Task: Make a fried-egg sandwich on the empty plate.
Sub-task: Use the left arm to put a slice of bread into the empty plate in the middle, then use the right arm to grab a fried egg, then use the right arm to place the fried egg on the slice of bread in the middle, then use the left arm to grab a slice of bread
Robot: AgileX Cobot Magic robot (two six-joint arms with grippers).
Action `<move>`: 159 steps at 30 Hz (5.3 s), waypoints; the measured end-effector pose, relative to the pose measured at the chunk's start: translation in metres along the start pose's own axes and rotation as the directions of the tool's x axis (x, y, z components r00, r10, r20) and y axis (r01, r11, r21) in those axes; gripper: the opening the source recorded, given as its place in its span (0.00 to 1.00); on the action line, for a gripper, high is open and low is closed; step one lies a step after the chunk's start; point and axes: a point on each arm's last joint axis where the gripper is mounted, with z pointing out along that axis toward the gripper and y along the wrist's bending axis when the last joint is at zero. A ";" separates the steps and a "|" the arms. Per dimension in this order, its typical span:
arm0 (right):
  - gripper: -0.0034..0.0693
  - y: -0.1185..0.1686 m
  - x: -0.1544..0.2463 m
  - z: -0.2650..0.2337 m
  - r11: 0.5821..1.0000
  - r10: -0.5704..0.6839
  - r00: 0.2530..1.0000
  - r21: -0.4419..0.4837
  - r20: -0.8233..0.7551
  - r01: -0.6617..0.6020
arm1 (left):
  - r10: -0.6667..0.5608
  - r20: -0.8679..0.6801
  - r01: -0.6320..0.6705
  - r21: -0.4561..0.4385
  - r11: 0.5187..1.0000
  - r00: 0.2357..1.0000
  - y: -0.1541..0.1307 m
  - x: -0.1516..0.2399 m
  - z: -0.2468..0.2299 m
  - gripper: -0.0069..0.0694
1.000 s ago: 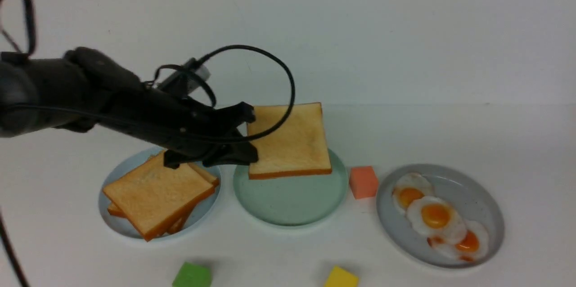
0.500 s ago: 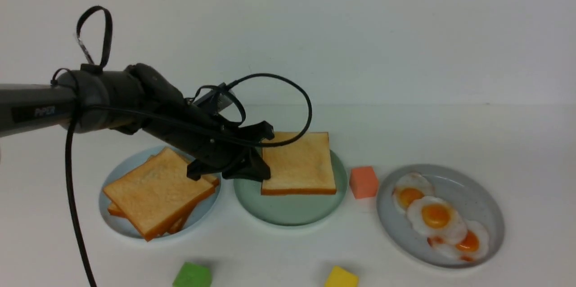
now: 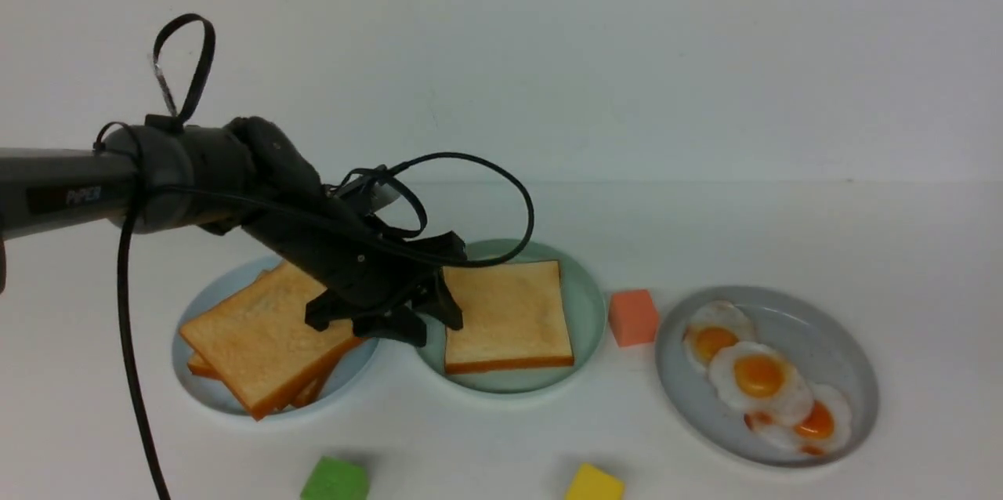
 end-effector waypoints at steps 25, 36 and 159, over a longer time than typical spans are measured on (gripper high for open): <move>0.76 -0.065 -0.013 0.217 0.983 0.101 0.694 -0.038 -0.712 -0.181 | 0.564 0.138 -0.557 -0.086 0.826 0.814 -0.031 0.147 -0.213 0.53; 0.76 -0.157 0.040 0.280 0.972 0.056 0.730 -0.130 -0.681 -0.196 | 0.796 0.308 -0.848 0.087 0.522 0.521 -0.054 0.161 -0.215 0.39; 0.73 -0.033 -0.082 0.352 0.906 -0.174 0.812 -0.414 -0.557 -0.090 | 0.269 0.410 -0.279 -0.036 0.960 0.872 -0.014 0.108 -0.215 0.40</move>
